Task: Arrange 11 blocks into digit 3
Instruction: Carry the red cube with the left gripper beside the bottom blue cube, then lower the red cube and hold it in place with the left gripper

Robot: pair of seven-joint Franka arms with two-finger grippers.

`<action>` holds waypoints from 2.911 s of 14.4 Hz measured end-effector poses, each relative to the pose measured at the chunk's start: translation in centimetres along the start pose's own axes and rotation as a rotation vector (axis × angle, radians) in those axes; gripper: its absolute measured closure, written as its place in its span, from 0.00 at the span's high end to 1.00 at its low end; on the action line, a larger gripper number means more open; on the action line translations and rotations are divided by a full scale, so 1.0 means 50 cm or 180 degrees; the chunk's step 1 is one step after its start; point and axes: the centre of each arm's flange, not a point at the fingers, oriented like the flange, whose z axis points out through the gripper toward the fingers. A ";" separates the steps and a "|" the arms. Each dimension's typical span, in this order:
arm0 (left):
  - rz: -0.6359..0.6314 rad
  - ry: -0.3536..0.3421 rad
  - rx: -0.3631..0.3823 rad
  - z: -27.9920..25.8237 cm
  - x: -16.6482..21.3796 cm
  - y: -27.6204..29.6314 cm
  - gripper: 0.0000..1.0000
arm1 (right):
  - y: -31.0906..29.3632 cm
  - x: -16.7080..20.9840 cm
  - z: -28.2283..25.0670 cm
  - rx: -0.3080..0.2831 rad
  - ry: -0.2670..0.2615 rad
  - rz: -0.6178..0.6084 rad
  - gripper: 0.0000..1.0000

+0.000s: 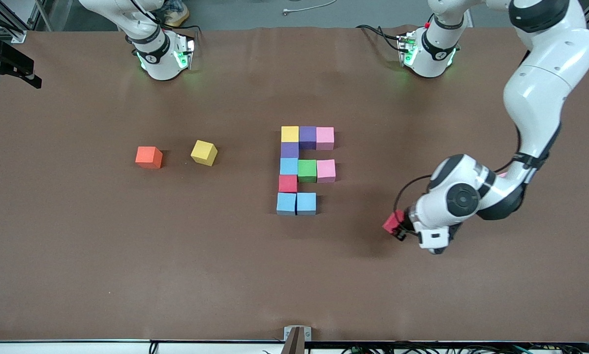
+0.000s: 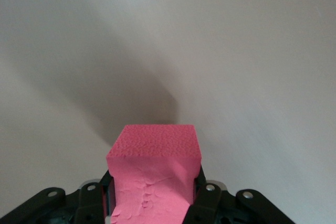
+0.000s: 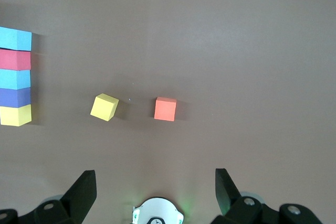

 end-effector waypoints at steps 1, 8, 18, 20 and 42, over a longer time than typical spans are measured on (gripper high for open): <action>-0.0205 -0.0023 -0.0012 -0.003 -0.040 0.018 0.56 | 0.000 0.000 0.000 -0.0001 0.0000 -0.0008 1.00; -0.1504 0.0006 -0.0004 0.039 -0.188 0.059 0.56 | -0.017 0.002 0.001 -0.0008 -0.0010 -0.0019 1.00; -0.2081 0.0206 -0.0032 0.095 -0.345 0.090 0.56 | -0.020 0.005 -0.001 -0.0015 0.0035 0.0101 1.00; -0.2095 0.0185 -0.0016 0.096 -0.348 0.090 0.56 | -0.020 0.005 -0.001 -0.0014 0.0032 0.0102 1.00; -0.1936 0.0179 -0.0032 0.122 -0.375 0.091 0.56 | -0.019 -0.018 -0.012 -0.0002 -0.0020 0.0111 1.00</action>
